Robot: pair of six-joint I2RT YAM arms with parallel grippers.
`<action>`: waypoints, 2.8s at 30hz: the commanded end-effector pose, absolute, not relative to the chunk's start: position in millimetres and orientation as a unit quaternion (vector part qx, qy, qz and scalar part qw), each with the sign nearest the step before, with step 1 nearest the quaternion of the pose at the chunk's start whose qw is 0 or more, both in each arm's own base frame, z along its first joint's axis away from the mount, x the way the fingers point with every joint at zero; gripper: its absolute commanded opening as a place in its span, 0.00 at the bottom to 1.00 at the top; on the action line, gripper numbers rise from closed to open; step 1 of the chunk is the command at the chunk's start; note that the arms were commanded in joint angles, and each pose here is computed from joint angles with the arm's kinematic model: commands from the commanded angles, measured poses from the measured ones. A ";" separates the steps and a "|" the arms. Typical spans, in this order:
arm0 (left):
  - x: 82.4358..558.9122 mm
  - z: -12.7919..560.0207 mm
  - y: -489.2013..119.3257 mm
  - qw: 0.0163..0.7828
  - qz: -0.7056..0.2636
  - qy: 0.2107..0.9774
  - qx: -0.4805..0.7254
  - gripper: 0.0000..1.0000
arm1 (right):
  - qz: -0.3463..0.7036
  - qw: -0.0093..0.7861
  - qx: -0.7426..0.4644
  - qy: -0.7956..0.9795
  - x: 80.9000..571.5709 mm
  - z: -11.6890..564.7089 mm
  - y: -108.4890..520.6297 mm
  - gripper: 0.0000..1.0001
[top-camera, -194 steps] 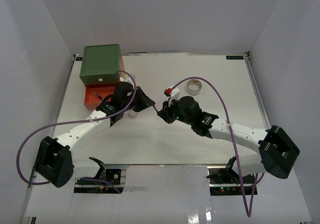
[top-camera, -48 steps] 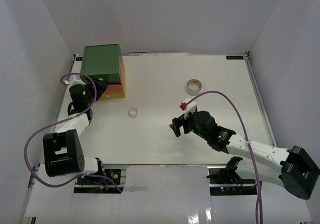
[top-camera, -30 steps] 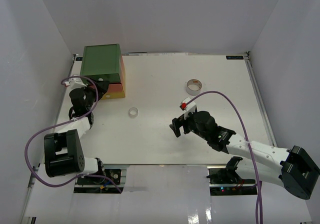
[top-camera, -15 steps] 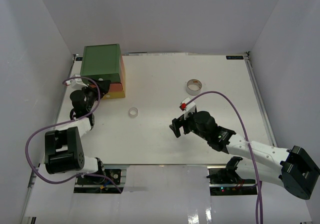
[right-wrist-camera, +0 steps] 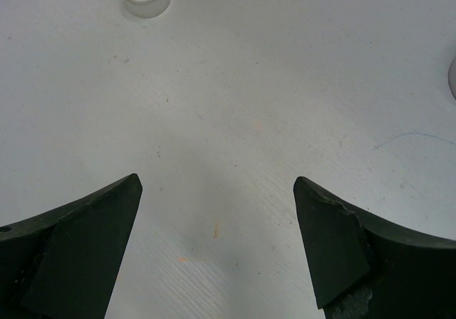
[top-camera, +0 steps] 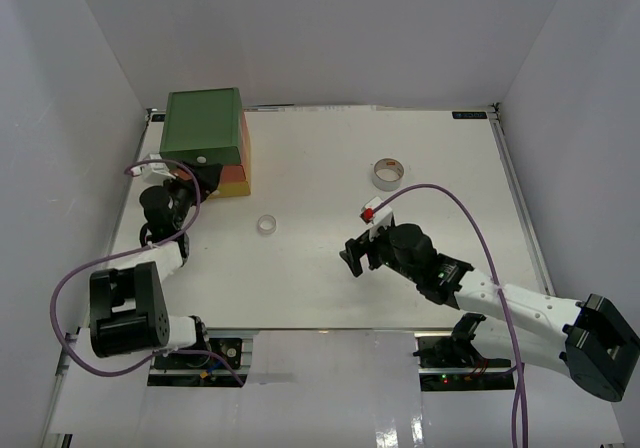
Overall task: Sort the stationery into containers
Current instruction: Close the drawer in the storage box, then open the drawer in the storage box.
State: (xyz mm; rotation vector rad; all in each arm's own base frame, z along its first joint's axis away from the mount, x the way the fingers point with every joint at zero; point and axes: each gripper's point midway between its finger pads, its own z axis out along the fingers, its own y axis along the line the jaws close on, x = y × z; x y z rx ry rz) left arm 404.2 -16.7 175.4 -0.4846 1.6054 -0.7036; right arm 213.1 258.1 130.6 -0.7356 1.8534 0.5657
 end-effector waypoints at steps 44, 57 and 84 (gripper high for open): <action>391.9 72.7 -1.2 0.539 -0.380 0.634 -0.403 0.81 | 0.249 0.585 -0.313 0.705 205.2 165.4 243.2 0.90; 413.6 76.1 1.8 0.551 -0.394 0.624 -0.389 0.63 | 0.235 0.580 -0.328 0.708 207.6 157.3 243.8 0.90; 425.0 98.4 5.5 0.582 -0.411 0.598 -0.367 0.57 | 0.235 0.560 -0.346 0.715 206.8 144.4 250.4 0.90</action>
